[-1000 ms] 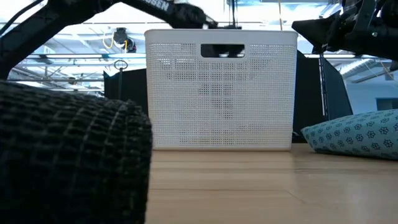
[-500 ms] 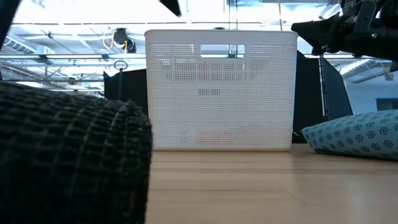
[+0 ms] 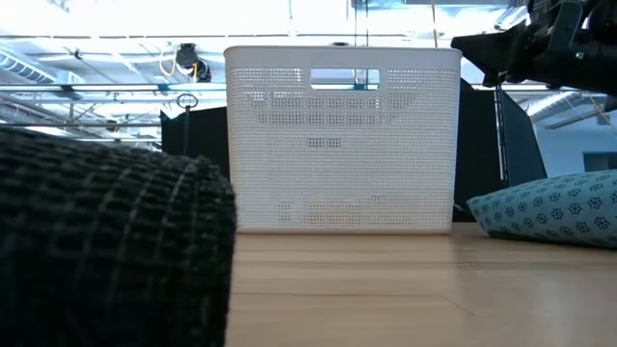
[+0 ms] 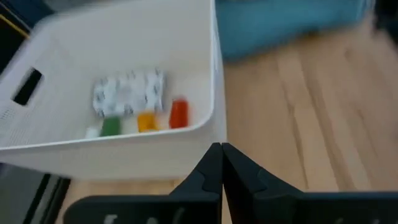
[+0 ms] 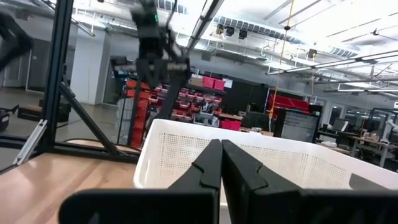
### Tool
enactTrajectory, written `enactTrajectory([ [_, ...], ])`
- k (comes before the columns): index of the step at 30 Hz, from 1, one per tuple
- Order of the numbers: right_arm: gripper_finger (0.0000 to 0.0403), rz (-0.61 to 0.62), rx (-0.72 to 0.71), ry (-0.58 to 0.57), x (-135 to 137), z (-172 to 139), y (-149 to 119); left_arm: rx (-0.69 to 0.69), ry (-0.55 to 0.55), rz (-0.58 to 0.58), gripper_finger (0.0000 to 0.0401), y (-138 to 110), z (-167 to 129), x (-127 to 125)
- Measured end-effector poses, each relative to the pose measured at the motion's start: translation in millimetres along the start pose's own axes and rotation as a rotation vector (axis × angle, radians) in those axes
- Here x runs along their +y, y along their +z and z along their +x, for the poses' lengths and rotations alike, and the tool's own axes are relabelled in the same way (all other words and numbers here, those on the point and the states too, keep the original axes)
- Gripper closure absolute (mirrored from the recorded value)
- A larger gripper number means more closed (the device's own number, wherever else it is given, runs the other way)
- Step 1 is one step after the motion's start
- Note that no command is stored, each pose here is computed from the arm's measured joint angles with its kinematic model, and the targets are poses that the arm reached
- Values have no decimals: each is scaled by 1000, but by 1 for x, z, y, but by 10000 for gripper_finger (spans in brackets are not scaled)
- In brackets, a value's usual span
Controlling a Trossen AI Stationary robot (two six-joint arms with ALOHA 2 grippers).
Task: Pick & place medical supplies in basket/bin
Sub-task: Put the black bandage into the white bin
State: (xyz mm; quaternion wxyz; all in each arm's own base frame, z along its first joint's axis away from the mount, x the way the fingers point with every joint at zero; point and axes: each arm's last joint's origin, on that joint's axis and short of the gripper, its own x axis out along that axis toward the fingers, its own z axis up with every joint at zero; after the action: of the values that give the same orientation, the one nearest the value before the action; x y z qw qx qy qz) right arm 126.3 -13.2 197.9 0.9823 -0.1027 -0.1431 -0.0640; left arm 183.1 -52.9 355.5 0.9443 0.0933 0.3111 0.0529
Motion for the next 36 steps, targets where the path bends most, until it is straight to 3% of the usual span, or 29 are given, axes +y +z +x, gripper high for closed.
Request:
enactTrajectory([
  [3,403,21,-6,-1,0,0,1,-235,-29,-132,398,-42,2,-3],
  [7,403,54,-5,0,0,0,1,-468,-195,-292,399,-95,32,-17],
  [11,403,59,-6,0,0,0,1,-482,-250,-375,399,-144,63,-34],
  [13,403,66,-5,-1,0,0,1,-482,-278,-408,399,-158,71,-40],
  [17,403,67,-1,-1,0,0,0,-348,-285,-466,400,-171,83,-54],
  [20,403,76,12,0,0,0,-1,-183,-228,-431,400,-158,89,-74],
  [29,403,102,104,12,2,0,-10,92,-253,-278,391,-52,98,-168],
  [33,403,140,104,10,2,0,-10,214,-237,-300,359,-14,97,-199],
  [36,403,159,87,7,2,1,-9,294,-322,-371,316,14,93,-217],
])
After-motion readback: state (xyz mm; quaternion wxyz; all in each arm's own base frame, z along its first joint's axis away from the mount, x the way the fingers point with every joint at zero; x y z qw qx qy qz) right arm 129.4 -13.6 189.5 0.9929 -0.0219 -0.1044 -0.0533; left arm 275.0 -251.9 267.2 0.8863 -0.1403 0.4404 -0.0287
